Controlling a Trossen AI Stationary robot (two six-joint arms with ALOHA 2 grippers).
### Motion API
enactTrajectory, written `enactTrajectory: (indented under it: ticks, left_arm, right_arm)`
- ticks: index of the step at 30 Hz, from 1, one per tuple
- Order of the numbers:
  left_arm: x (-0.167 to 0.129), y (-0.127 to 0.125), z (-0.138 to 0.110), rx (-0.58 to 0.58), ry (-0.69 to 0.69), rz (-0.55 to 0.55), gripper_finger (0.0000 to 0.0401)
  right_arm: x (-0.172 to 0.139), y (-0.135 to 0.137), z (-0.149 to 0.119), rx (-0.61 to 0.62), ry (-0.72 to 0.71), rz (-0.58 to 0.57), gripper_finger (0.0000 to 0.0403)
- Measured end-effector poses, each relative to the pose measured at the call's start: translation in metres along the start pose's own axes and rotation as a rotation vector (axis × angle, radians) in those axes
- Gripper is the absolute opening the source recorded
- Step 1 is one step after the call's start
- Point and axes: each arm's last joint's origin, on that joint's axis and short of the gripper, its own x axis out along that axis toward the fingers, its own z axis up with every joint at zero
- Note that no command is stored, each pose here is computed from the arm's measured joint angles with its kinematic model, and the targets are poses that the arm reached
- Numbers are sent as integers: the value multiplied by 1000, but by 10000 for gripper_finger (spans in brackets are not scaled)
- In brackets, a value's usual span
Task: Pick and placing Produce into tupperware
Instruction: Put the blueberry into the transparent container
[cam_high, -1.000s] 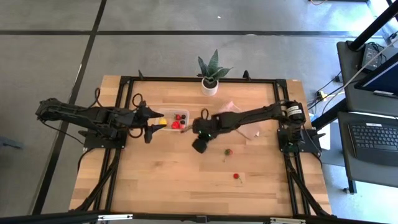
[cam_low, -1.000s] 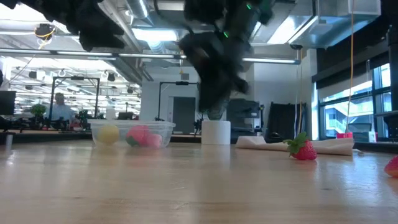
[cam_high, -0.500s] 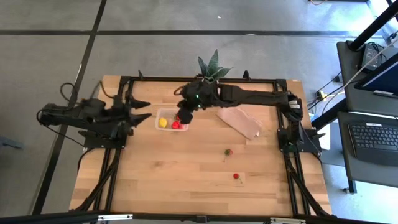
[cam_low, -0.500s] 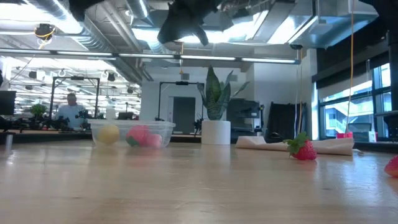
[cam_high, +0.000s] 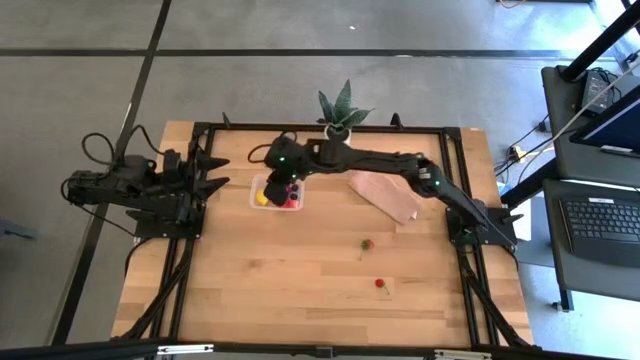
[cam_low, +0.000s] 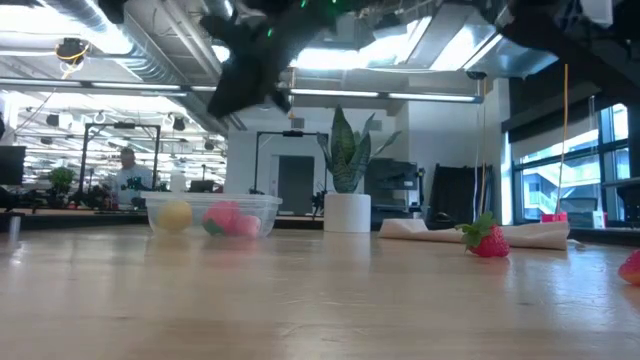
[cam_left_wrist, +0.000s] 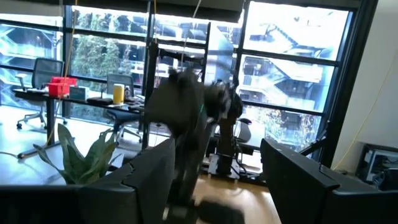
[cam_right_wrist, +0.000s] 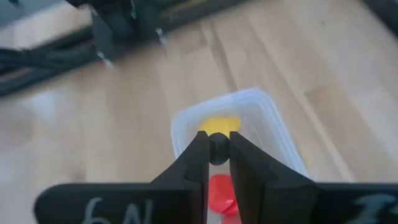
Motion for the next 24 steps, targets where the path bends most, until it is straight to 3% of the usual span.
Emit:
enactTrajectory:
  ticks: [10, 24]
  left_arm:
    - [0, 0, -2, 5, 17, 2, 229]
    - [0, 0, -3, 7, 26, 2, 229]
  right_arm:
    - [40, -11, -29, 36, 130, -11, 47]
    - [76, -16, -42, 57, 105, -5, 53]
